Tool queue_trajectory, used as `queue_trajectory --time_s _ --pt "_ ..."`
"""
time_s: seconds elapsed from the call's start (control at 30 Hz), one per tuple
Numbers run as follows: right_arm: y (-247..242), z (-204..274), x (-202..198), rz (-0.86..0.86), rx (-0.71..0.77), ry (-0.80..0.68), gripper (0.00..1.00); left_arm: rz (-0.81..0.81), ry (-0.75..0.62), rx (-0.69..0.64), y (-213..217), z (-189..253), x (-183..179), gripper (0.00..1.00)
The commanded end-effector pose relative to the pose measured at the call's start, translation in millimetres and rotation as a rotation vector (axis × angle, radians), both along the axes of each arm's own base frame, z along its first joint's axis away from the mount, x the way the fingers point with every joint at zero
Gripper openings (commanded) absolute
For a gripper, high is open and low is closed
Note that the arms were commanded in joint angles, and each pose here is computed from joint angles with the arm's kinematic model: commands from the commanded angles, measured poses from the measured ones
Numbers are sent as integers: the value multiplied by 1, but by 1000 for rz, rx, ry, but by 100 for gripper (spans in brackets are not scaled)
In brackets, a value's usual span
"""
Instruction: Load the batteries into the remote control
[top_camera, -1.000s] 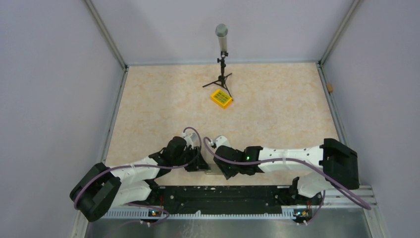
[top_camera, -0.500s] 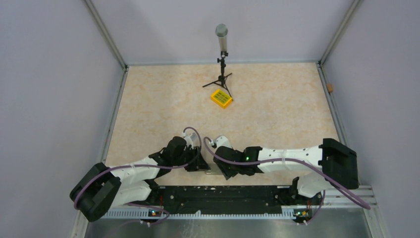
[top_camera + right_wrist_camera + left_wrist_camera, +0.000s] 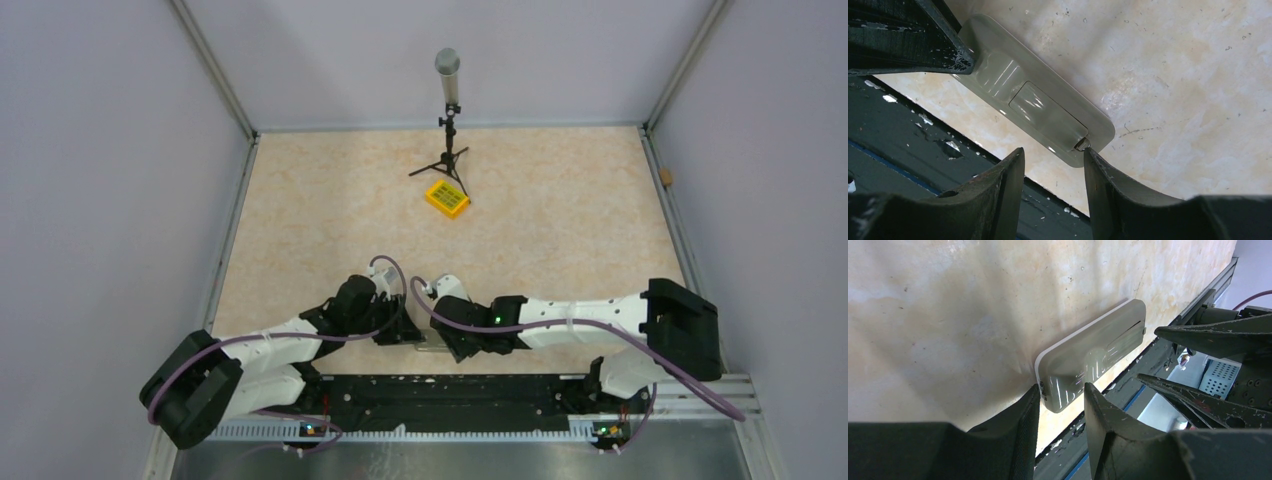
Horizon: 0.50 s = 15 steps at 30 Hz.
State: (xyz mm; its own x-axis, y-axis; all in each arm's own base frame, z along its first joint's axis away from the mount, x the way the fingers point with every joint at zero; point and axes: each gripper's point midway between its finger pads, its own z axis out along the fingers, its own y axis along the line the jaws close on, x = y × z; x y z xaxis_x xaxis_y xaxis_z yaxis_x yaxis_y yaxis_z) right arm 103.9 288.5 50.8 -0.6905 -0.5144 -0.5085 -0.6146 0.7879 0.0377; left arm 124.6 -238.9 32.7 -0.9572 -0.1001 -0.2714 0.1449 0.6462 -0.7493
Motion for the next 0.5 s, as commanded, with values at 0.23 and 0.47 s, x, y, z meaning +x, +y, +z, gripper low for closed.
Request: queue_trajectory --time_s 0.23,0.47 --pt "18 30 10 8 74 -62 19 -13 -54 -35 -7 15 7 38" --pt "16 25 13 6 60 -56 0 -13 -59 -32 -6 17 7 38"
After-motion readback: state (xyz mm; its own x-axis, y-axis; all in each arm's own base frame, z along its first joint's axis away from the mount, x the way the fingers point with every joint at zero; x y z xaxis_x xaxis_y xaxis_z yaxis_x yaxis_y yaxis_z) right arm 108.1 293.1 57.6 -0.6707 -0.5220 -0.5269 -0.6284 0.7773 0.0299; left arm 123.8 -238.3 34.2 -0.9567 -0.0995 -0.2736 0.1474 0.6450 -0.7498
